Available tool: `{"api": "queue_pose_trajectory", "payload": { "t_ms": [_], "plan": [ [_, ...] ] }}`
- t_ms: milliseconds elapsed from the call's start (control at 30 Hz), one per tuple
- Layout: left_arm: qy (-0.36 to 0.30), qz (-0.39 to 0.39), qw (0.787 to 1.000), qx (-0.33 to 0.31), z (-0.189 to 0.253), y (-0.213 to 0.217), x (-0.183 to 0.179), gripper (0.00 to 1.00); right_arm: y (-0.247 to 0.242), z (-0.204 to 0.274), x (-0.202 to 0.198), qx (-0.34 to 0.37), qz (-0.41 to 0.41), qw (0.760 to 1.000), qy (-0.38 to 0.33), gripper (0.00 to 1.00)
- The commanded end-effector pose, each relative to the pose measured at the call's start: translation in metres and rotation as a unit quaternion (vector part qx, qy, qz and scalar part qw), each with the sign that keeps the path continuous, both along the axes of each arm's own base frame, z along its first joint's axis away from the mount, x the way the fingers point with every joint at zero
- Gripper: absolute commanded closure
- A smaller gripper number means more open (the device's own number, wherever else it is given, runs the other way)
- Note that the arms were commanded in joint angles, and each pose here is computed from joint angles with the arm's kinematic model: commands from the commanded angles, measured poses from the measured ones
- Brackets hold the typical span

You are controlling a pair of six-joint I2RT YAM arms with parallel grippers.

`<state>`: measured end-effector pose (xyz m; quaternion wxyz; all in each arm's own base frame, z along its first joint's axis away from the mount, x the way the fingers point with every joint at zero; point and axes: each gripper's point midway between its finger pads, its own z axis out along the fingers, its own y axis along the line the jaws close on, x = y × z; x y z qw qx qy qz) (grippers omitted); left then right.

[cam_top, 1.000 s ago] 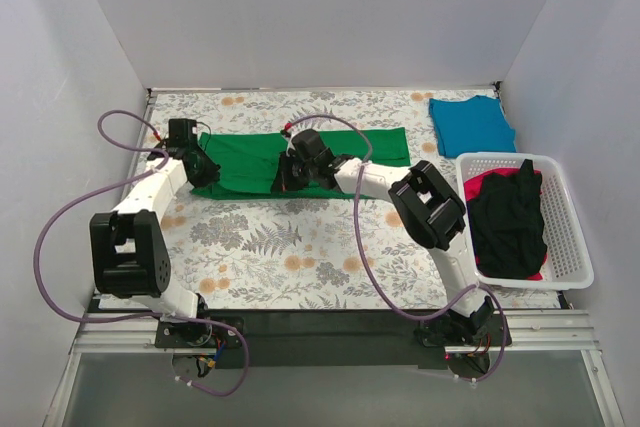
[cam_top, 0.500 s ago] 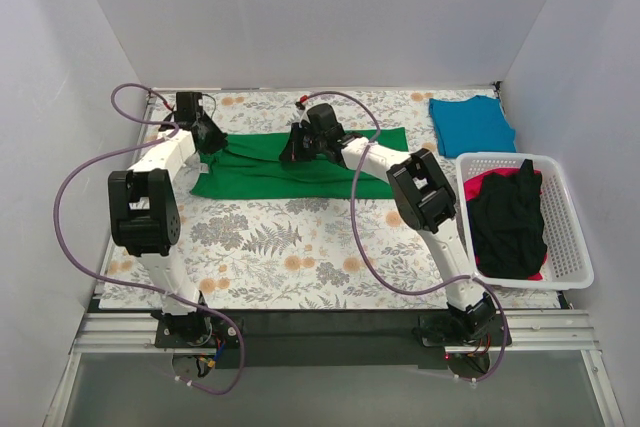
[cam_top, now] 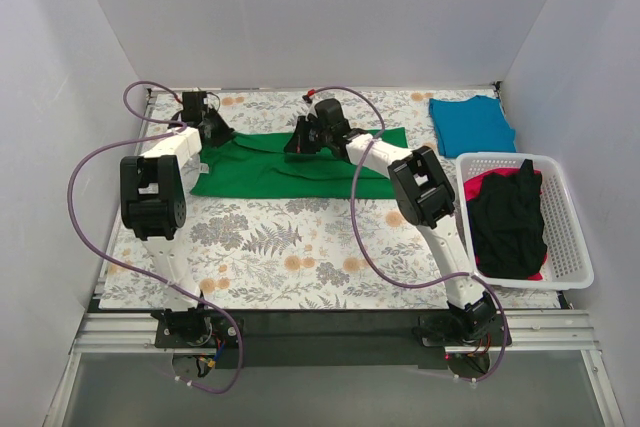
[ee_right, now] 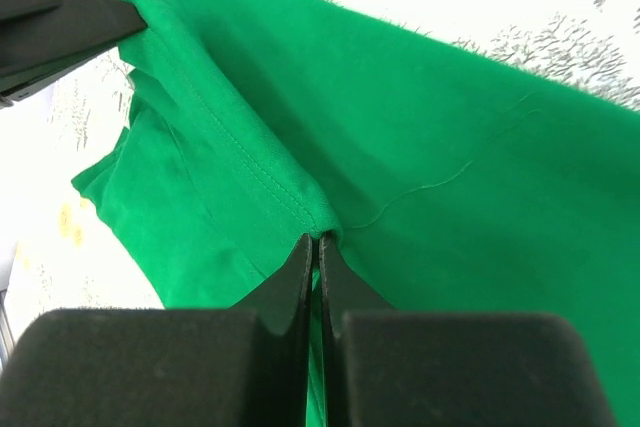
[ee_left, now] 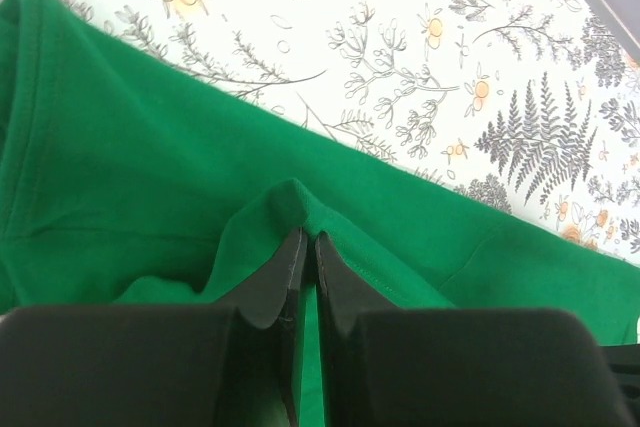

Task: Fold and stack the t-shirts
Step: Fold the tshirt

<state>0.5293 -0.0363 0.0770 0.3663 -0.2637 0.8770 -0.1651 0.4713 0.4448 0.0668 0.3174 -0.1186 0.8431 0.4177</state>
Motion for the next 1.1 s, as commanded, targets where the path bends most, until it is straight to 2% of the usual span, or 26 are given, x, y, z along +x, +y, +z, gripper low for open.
{"api": "queue_pose_trajectory", "payload": {
  "t_ms": [0, 300, 800, 1067],
  "plan": [
    [-0.063, -0.020, 0.998, 0.004, 0.033, -0.002, 0.022, 1.00, 0.005, 0.026, 0.015, 0.028, 0.003, 0.999, -0.040, 0.95],
    [-0.059, -0.023, 0.998, 0.006, 0.023, -0.002, 0.025, 1.00, 0.004, 0.015, 0.016, 0.036, 0.006, 0.999, -0.025, 0.93],
    [-0.037, -0.023, 0.999, -0.028, 0.039, -0.012, -0.001, 1.00, 0.000, 0.027, 0.002, 0.044, 0.030, 0.998, -0.028, 0.93],
    [-0.020, -0.005, 0.999, -0.025, 0.041, -0.008, -0.013, 1.00, -0.002, 0.029, -0.004, 0.043, 0.046, 0.998, -0.031, 0.93]
  ]
}}
